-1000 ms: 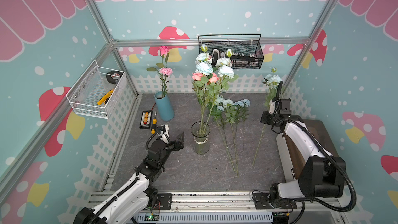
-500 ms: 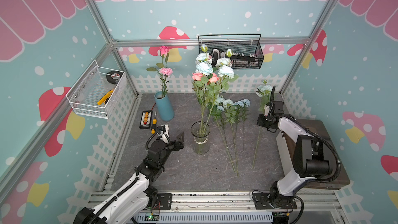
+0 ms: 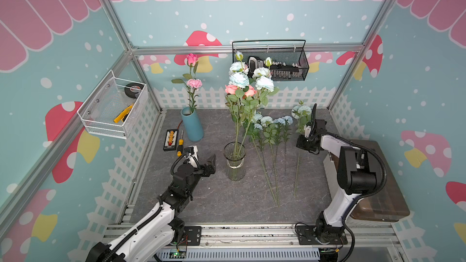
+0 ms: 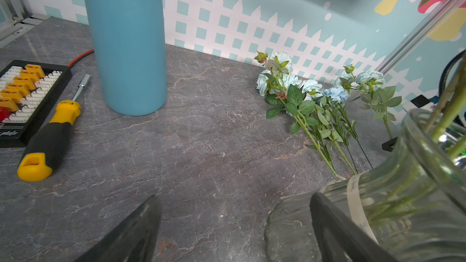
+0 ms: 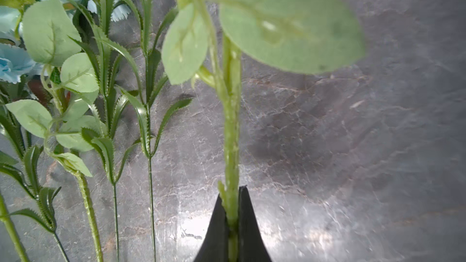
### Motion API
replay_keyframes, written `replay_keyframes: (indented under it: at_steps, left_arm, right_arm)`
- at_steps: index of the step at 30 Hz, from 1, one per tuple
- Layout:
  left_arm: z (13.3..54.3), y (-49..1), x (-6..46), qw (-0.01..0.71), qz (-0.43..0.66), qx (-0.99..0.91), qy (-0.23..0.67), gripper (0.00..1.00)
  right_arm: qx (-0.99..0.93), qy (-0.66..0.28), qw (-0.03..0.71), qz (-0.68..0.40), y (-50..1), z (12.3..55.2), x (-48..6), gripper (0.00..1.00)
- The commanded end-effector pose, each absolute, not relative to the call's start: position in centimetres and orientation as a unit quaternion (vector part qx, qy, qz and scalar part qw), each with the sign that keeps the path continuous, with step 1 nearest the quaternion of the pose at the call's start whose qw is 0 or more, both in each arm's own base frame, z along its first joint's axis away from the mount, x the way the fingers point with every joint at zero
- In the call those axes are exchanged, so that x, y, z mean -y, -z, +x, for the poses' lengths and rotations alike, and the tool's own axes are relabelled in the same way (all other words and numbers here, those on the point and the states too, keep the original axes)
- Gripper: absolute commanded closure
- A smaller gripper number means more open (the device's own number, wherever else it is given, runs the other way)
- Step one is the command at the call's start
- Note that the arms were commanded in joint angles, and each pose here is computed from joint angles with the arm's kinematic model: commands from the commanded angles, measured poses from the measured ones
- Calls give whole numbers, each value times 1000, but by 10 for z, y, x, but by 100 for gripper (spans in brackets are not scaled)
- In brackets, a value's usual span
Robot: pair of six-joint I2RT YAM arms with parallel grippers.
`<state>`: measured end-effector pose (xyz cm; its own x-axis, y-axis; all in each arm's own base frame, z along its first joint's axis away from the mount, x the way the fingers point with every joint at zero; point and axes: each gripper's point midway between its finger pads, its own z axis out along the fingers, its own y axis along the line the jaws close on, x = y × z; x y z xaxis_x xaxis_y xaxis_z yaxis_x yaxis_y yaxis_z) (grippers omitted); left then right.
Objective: Pick out blue flowers from the vase
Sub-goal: Place the flower at the center of the board.
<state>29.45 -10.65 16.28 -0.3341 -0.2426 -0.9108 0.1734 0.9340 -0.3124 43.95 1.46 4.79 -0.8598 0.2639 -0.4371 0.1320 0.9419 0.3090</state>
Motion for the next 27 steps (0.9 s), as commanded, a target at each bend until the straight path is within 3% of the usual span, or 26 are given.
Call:
replay_keyframes:
  at_steps: [1,6,14,27]
  left_arm:
    - [298,-178,107,588,-29,-786,190,8]
    - [298,-178,106,588,-30,-785,191,8]
    - [297,-179,106,590,-30,-784,192,8]
    - [296,-179,106,592,-30,-782,192,8]
  right_arm:
    - [-946,-164,262,100,-55,455,-20,100]
    - [-945,-173,259,101,-50,458,-23,92]
    - [-947,-193,237,103,-31,461,-30,89]
    - [-957,-164,225,85,-25,459,-33,93]
